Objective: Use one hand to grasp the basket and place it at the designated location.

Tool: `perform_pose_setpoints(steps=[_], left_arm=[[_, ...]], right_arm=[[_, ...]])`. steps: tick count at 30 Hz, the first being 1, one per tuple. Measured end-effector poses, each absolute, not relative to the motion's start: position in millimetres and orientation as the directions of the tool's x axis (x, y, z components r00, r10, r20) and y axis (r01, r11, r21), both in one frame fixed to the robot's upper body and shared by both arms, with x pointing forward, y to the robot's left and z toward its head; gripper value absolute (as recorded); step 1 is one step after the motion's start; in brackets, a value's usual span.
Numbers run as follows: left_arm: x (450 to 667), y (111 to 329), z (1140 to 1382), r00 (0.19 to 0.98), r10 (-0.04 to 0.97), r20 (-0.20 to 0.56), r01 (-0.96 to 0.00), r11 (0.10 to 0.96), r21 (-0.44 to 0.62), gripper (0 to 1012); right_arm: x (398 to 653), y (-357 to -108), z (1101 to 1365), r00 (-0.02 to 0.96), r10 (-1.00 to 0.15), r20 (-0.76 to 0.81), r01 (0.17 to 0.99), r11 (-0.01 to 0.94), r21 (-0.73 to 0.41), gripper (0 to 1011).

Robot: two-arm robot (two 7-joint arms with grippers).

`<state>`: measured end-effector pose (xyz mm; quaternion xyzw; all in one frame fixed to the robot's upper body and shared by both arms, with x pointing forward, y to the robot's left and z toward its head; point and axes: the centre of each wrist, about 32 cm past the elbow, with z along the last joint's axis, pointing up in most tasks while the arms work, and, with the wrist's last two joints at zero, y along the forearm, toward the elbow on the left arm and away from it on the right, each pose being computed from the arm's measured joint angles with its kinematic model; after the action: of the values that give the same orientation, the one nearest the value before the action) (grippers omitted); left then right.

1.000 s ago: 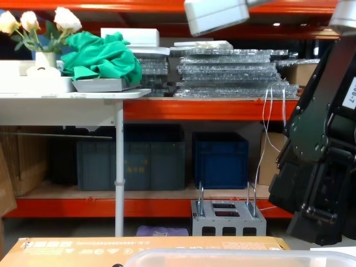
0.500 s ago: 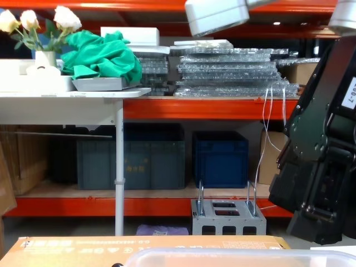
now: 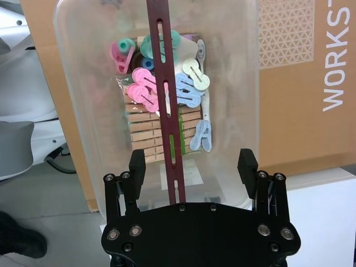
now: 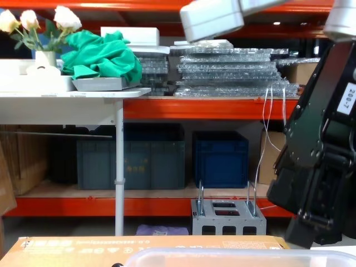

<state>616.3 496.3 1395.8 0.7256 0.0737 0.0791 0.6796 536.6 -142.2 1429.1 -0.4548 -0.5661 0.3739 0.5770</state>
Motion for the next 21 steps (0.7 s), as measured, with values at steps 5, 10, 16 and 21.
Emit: perform_pose_setpoints(steps=[5,10,16,21], left_arm=[[616.3,496.3,1395.8,0.977,0.214,0.015,-0.001,-0.065,0.998,0],[616.3,496.3,1395.8,0.977,0.214,0.015,-0.001,-0.065,0.998,0],[616.3,496.3,1395.8,0.977,0.214,0.015,-0.001,-0.065,0.998,0],[616.3,496.3,1395.8,0.977,0.214,0.015,-0.001,-0.065,0.998,0]], right_arm=[[535.0,-137.5,1423.5,0.074,0.951,0.299,0.078,0.294,-0.953,1002],[533.8,-133.0,1419.7,0.068,0.955,0.288,0.078,0.283,-0.956,1001],[532.8,-126.7,1413.3,0.065,0.961,0.271,0.078,0.266,-0.961,1001],[533.0,-121.0,1406.7,0.062,0.965,0.256,0.073,0.251,-0.965,1001]])
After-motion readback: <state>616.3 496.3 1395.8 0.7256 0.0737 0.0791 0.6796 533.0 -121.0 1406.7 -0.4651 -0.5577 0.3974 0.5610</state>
